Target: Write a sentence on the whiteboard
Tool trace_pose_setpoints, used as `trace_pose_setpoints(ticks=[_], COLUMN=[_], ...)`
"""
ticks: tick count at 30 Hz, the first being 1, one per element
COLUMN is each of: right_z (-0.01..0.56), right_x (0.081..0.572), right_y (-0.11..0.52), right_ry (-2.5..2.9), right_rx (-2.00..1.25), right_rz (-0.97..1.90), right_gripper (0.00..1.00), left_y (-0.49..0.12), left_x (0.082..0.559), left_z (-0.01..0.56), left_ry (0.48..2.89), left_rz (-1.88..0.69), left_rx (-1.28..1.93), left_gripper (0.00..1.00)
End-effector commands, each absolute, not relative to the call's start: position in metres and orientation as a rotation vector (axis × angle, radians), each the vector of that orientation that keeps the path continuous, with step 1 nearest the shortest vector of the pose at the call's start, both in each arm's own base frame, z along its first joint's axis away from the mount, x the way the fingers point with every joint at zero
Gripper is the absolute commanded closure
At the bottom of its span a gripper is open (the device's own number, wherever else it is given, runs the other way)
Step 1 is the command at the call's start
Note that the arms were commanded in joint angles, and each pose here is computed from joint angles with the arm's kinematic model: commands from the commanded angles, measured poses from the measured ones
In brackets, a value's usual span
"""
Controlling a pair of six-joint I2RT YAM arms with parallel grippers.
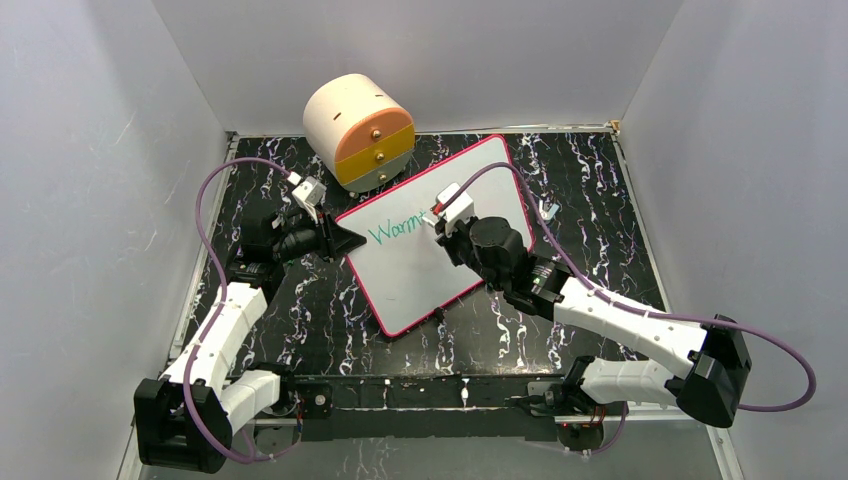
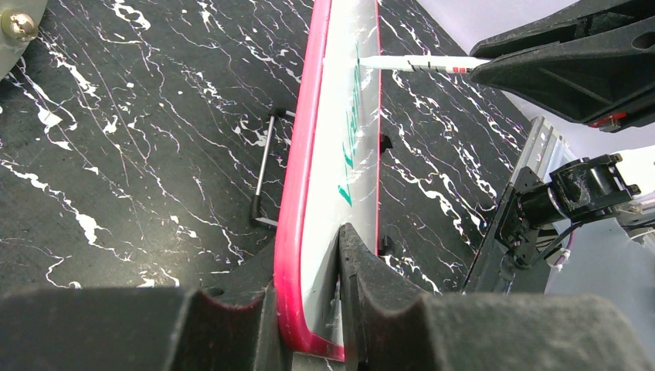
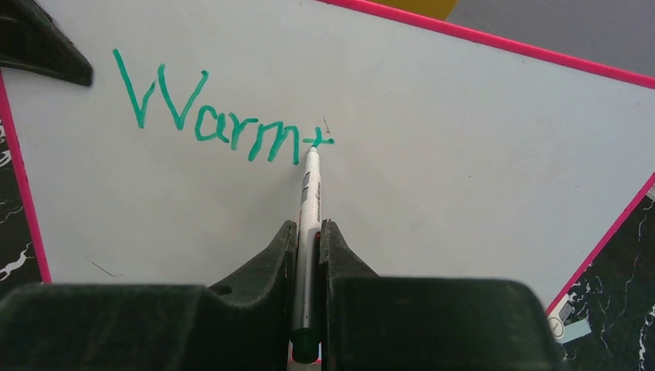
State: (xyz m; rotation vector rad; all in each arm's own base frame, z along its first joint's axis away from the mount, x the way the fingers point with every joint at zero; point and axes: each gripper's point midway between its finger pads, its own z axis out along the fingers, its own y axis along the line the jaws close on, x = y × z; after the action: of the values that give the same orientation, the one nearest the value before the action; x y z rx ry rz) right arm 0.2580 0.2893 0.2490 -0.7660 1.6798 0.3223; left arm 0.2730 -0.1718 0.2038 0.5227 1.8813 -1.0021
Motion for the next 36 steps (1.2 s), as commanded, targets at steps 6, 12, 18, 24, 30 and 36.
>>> trace_pose_setpoints(ticks=[6, 12, 18, 24, 30, 36], right_z=[0.251, 0.254, 0.256, 0.267, 0.287, 0.298], right_x=[0.254, 0.259, 0.263, 0.262, 0.260, 0.267], right_y=[0.284, 0.281, 0.278, 0.280, 0.280, 0.281], right_ry=[1.701, 1.683, 1.674, 1.637, 1.580, 1.546], right_rx=[-0.766, -0.717, -0.692, -0.673, -0.648, -0.635], right_rz=[0.328, 0.317, 0.292, 0.324, 0.363, 0.340], right_gripper=[1.00, 1.00, 1.00, 1.00, 1.00, 1.00], left_y=[-0.156, -0.156, -0.156, -0.156, -0.156, -0.156], left_x=[0.262, 0.262, 0.262, 0.261, 0.262, 0.261], left_z=[0.136, 0.135, 0.135, 0.135, 0.135, 0.134], left_ry=[2.077, 2.077, 2.079, 2.077, 2.080, 2.080], left_rz=[-0.847, -0.847, -0.848, -0.846, -0.842, -0.846], left_rx=[0.585, 0.586, 0.586, 0.585, 0.584, 0.586], left_gripper=[1.00, 1.00, 1.00, 1.00, 1.00, 1.00])
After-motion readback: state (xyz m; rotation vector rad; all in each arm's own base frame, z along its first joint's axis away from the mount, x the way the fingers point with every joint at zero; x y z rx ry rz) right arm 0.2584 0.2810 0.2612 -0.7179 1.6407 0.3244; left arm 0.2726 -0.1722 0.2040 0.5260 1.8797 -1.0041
